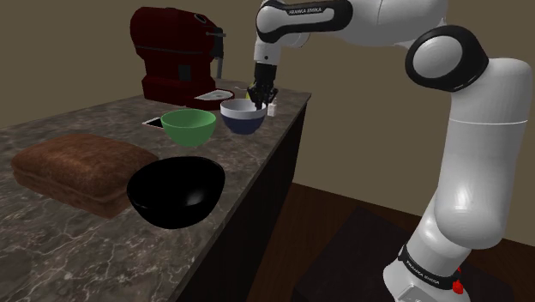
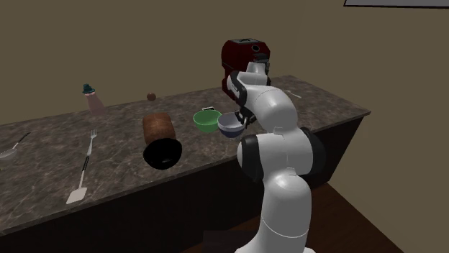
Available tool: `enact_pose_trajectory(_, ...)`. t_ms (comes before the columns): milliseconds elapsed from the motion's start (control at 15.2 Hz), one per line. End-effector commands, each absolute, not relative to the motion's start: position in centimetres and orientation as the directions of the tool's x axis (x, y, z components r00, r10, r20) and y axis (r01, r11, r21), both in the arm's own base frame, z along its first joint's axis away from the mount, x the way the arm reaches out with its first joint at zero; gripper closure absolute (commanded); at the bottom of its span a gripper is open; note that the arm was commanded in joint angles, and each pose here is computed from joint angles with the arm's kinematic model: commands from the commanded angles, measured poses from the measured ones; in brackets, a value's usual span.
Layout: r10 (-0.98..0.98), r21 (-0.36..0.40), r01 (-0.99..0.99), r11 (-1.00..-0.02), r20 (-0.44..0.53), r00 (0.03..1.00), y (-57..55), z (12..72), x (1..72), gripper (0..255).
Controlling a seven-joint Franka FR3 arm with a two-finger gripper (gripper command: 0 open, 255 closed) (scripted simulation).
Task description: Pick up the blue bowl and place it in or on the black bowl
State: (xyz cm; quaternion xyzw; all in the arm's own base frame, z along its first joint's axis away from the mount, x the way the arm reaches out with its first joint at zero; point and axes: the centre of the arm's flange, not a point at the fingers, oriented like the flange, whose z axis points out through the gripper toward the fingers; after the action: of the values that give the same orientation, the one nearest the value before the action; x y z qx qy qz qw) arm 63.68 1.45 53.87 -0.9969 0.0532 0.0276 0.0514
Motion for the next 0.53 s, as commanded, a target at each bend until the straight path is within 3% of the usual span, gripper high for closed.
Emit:
enact_pose_trajectory(0,-0.103,-0.1,-0.109,-0.989,-0.06,0.993,1.5,55.0,63.7,255)
enact_pose_trajectory(462,-0.103,-0.1,-0.109,-0.989,-0.06,0.993,1.5,58.7,63.7,255)
